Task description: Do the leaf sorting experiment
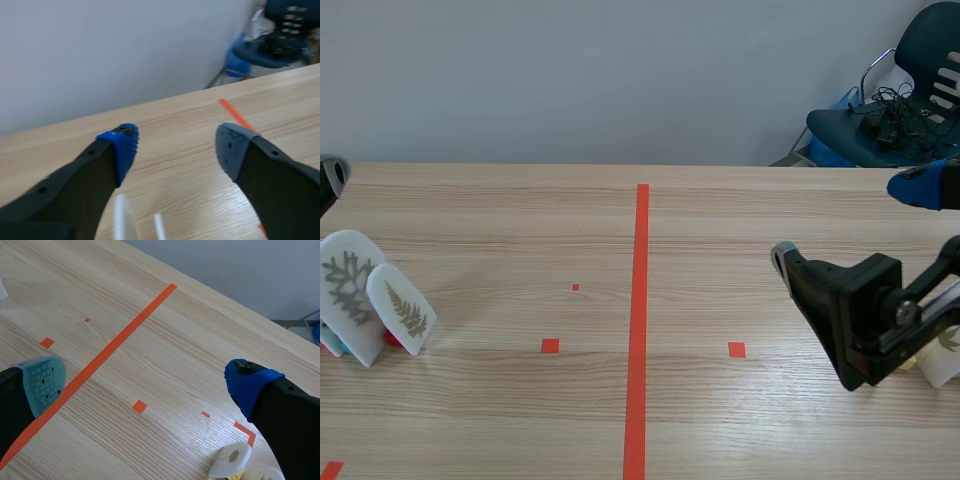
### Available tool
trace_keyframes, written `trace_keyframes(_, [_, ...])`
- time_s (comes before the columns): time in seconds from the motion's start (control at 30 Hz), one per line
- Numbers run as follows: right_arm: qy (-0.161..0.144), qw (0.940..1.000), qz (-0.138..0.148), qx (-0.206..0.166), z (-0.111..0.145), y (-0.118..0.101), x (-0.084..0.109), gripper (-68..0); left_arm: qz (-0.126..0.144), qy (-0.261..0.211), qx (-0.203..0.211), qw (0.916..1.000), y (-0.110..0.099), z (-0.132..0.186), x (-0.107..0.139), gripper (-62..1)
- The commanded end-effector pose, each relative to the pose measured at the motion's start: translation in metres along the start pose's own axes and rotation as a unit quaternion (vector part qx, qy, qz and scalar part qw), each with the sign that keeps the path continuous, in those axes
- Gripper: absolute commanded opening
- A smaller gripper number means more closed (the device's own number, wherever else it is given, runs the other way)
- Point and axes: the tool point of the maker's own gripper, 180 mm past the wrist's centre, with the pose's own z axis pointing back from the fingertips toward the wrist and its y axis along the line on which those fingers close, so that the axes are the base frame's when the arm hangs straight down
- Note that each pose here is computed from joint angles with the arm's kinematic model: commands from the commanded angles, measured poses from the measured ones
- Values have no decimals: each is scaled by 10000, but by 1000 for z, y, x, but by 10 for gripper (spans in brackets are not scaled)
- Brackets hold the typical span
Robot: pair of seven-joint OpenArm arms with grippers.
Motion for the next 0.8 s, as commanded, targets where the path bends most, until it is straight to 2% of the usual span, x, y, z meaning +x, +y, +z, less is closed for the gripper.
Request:
trace_keyframes(0.0, [-154, 9999, -22, -53, -1, -4, 7, 4, 109, -79, -241, 9996, -13, 5, 9, -166])
trace_keyframes(0.07, [-154, 9999, -22, -53, -1, -4, 7, 4, 140, -95, -720, 9973, -36, 11, 22, -78])
trace_keyframes(0.13, [-156, 9999, -22, -53, -1, -4, 7, 4, 201, -13, -1287, 9915, -63, 19, 24, 14])
trace_keyframes(0.23, [-167, 9998, -46, -46, -1, -3, 7, 4, 356, 234, -1945, 9800, -93, 31, 15, 14])
trace_keyframes(0.43, [-215, 9996, -156, -19, -1, -3, 9, 4, 620, 506, -2166, 9730, -110, 41, 0, 14])
trace_keyframes(0.77, [-252, 9994, -237, 2, -1, -2, 10, 4, 660, 553, -2204, 9716, -114, 40, -3, 14])
